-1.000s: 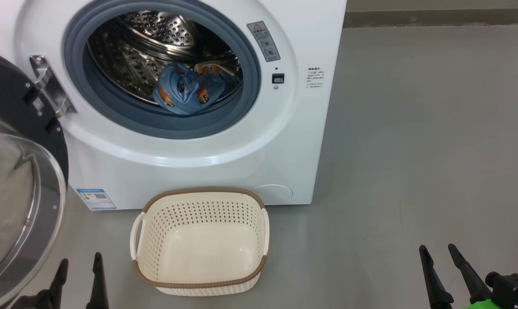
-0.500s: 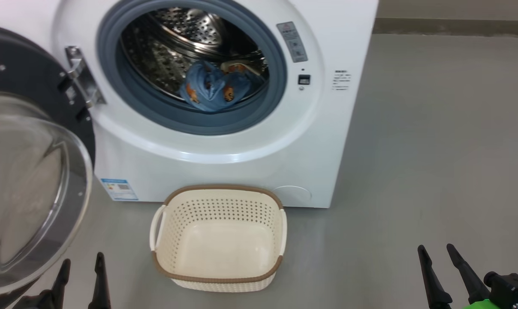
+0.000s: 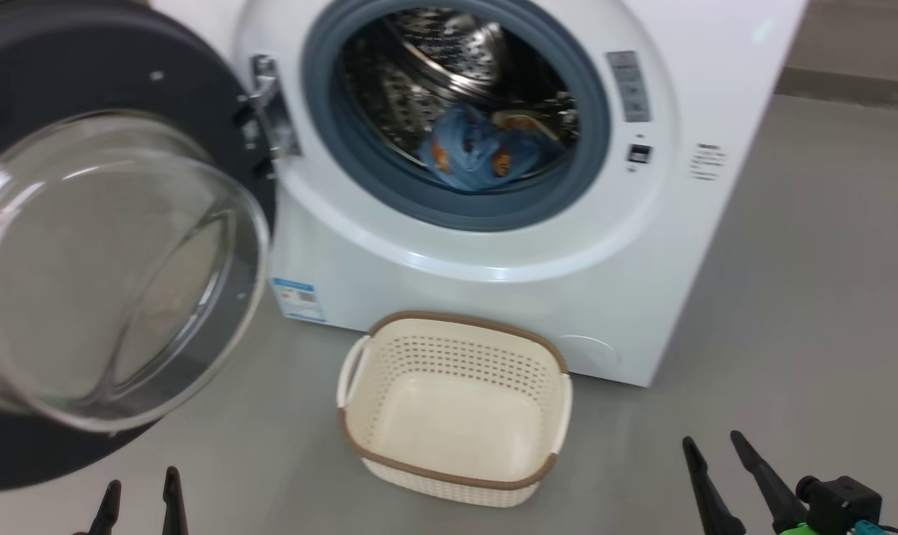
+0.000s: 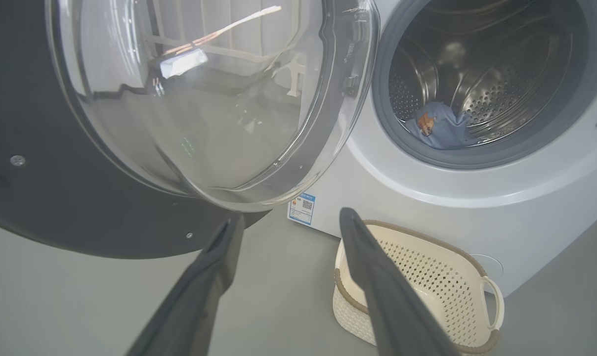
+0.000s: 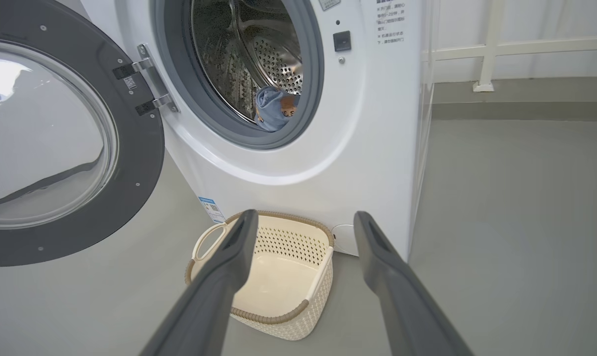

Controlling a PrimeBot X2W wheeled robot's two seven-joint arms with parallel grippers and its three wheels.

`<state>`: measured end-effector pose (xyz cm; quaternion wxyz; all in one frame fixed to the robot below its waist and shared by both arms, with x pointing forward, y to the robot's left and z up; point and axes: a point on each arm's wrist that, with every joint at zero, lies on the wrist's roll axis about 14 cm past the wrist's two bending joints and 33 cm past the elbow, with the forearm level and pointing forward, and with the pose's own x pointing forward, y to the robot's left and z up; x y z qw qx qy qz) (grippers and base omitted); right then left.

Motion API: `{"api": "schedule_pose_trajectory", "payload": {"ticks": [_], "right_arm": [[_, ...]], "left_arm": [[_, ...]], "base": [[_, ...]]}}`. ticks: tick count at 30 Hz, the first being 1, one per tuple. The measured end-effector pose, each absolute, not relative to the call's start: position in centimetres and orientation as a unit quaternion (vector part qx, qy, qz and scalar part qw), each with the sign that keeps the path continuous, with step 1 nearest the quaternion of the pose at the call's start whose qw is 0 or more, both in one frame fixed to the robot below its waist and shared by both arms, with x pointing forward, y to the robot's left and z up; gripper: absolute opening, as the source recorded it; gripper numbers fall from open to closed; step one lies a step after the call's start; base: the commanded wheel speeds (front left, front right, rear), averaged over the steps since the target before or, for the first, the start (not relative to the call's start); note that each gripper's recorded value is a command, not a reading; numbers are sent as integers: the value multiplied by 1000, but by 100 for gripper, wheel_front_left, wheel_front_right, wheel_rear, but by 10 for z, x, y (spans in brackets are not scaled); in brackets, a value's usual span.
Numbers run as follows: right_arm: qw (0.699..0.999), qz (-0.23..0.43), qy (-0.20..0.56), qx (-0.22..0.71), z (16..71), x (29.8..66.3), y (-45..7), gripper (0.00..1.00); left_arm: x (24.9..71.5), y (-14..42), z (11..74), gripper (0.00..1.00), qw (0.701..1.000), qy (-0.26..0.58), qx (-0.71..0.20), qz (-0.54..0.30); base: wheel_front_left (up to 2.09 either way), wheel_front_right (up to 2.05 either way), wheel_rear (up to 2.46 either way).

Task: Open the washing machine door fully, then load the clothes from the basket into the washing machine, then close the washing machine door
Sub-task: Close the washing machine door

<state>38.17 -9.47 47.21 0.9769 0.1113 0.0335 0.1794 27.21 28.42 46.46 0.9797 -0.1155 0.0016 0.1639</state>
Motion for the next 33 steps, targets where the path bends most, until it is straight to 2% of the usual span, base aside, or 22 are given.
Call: {"api": "schedule_pose_trajectory", "payload": {"ticks": [16, 32, 33], "right_arm": [[933, 341, 31, 112, 488, 387, 25, 100], [918, 377, 45, 115, 481, 389, 49, 100], [918, 375, 46, 117, 481, 390, 49, 100]], "left_arm": [[182, 340, 465, 100, 946, -20, -120, 301], [167, 348, 466, 100, 933, -26, -134, 332], [168, 348, 467, 97, 934, -26, -132, 331]], "base": [[0, 0, 0], [0, 0, 0], [0, 0, 0]]}}
